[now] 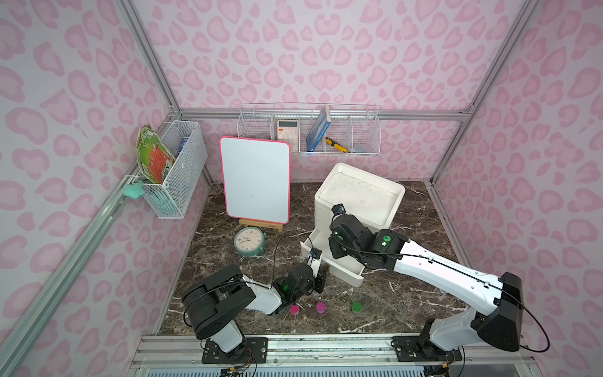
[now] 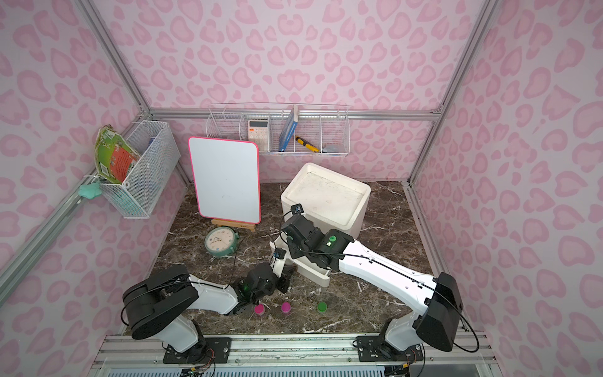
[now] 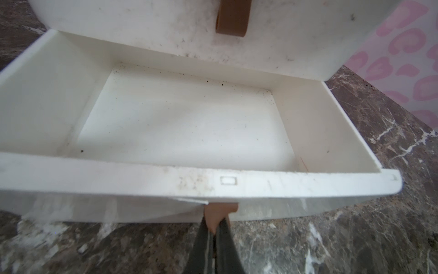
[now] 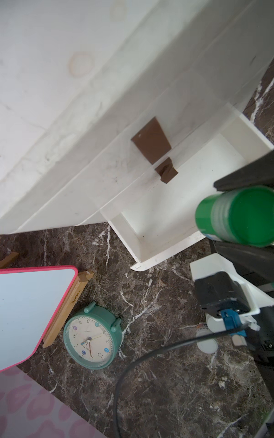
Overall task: Put the paint cans in the drawer according to color
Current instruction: Open the drawer in the storage box, then place the paint can in the drawer.
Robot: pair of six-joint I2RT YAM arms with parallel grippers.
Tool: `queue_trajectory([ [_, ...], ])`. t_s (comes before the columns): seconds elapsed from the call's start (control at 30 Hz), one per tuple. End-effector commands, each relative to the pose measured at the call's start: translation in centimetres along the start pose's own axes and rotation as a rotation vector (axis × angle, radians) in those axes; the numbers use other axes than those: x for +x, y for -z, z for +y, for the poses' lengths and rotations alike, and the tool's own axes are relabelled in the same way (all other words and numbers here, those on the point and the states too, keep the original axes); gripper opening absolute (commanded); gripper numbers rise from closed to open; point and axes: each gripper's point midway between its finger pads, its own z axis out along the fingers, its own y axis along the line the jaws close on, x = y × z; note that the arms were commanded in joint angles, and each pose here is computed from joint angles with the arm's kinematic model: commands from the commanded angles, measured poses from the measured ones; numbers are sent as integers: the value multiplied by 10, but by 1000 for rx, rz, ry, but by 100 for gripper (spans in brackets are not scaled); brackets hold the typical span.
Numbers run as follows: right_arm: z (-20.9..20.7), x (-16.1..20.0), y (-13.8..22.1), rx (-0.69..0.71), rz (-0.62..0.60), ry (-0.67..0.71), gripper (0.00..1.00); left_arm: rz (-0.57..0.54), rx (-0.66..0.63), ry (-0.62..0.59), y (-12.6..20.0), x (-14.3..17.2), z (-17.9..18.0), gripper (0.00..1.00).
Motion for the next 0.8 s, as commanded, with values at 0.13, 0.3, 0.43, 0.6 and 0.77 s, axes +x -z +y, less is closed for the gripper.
queue_trajectory([
  [0.13,5,24,-30,-22,128,33,21,-62,17,16,9,-8,-4,0],
  [0.3,5,35,-51,-13,204,46,21,-91,34,24,14,-9,-6,0],
  [0.43,3,43,-63,-13,232,37,21,-109,43,29,17,-9,-7,10],
  [0.6,6,51,-73,-18,263,44,21,-175,68,-3,29,-15,-8,46],
  [0.77,7,54,-85,-6,283,46,21,-198,111,-19,45,-14,-12,51],
])
